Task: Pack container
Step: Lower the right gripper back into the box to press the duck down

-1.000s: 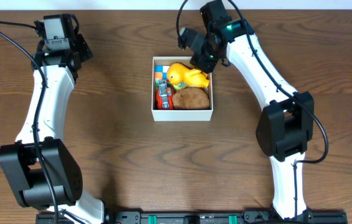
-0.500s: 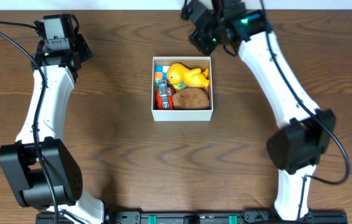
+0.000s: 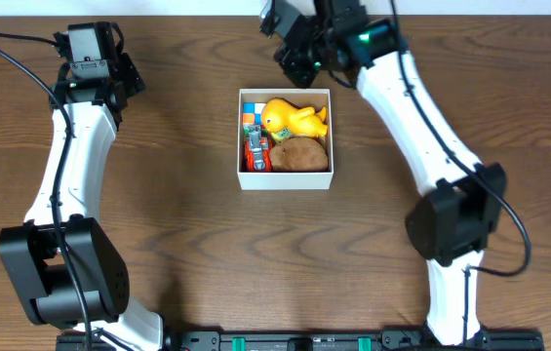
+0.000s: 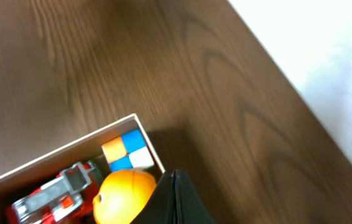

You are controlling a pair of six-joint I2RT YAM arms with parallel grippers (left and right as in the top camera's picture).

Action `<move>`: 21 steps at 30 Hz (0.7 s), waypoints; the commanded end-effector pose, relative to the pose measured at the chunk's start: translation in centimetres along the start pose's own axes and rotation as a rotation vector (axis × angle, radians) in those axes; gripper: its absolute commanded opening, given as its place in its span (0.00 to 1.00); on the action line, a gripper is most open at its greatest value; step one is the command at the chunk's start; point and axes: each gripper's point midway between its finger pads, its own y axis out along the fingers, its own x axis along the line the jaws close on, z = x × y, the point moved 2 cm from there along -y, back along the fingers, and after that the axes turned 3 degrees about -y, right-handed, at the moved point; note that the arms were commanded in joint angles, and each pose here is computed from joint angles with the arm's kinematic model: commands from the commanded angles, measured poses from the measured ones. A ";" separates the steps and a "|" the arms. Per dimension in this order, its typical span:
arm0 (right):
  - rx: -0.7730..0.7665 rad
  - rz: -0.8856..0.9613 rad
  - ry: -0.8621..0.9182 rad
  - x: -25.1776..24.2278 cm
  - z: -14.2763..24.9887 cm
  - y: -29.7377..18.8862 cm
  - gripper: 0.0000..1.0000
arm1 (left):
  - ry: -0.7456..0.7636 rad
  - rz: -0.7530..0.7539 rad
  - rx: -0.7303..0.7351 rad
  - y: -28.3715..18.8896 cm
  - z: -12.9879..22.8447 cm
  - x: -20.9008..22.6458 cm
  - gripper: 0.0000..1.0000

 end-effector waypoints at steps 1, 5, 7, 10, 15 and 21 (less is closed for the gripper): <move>-0.009 -0.085 -0.011 1.0 0.8 2.1 0.01 | -0.005 -0.004 -0.020 -0.5 -0.8 0.2 0.98; 0.052 -0.146 0.024 2.2 2.6 3.3 0.01 | -0.005 -0.004 -0.020 -0.5 -0.8 0.2 0.98; 0.112 -0.187 0.056 3.1 4.1 3.7 0.01 | -0.005 -0.005 -0.020 -0.5 -0.8 0.2 0.98; 0.201 -0.249 0.099 4.7 6.3 4.0 0.01 | -0.005 -0.004 -0.020 -0.5 -0.8 0.2 0.98; 0.269 -0.313 0.064 6.4 7.8 4.1 0.01 | -0.005 -0.005 -0.020 -0.5 -0.8 0.2 0.98; 0.323 -0.367 0.029 7.7 8.9 3.4 0.01 | -0.005 -0.004 -0.020 -0.5 -0.8 0.2 0.98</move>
